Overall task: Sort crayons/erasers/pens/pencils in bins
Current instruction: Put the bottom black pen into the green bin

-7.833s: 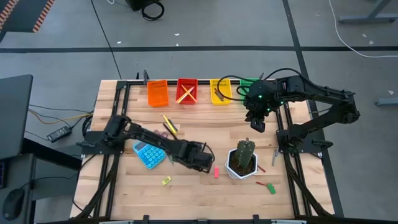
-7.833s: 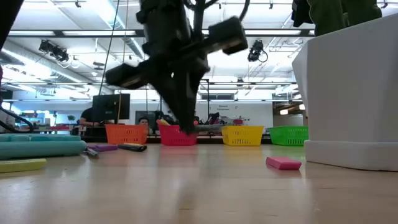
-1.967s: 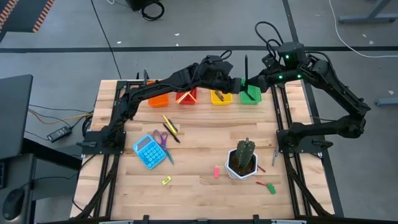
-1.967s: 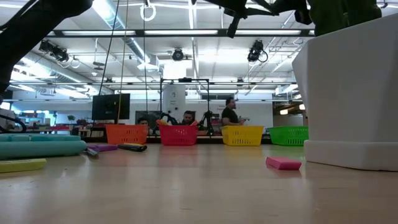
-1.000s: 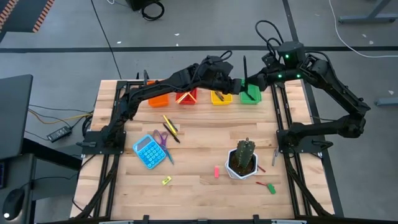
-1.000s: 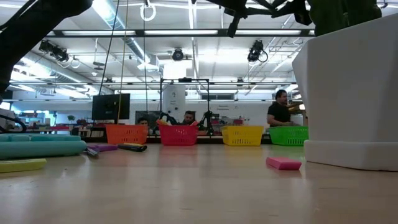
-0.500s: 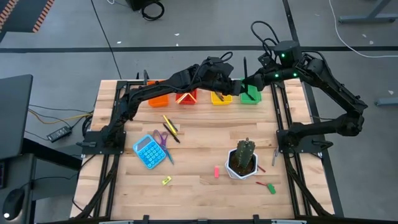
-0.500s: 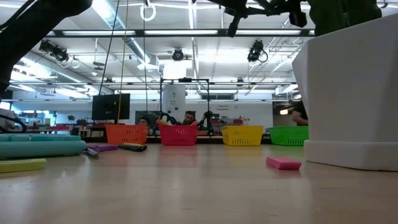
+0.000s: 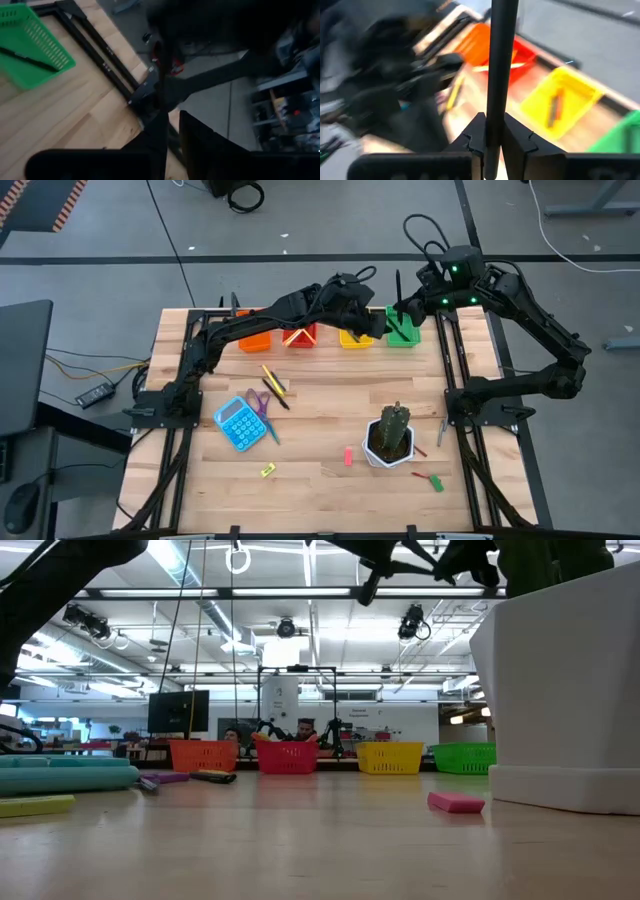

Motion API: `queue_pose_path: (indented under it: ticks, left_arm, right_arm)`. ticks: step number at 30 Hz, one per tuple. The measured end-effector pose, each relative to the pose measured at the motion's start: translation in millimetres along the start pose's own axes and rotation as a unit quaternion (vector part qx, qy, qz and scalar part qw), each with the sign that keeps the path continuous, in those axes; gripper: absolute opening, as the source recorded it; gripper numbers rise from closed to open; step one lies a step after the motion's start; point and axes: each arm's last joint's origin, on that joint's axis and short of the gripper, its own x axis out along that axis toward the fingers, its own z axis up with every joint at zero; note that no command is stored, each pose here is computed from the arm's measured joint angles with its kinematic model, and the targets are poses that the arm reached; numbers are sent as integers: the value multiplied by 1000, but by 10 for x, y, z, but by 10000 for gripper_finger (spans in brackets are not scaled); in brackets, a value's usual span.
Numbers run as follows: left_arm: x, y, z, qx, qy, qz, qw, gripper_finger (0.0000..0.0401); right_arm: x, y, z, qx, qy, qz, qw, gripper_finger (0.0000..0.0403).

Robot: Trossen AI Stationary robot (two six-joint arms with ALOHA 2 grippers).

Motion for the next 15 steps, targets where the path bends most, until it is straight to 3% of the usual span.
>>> queue_pose_path:
  ticks: [8, 15]
  left_arm:
    - [-292, 69, -11, 36, 58, 77, 995, 85]
    - [-606, -23, 51, 71, 61, 90, 991, 83]
  right_arm:
    - [62, -118, -166, -49, 98, -97, 989, 44]
    - [611, -436, -162, -79, 247, -153, 954, 45]
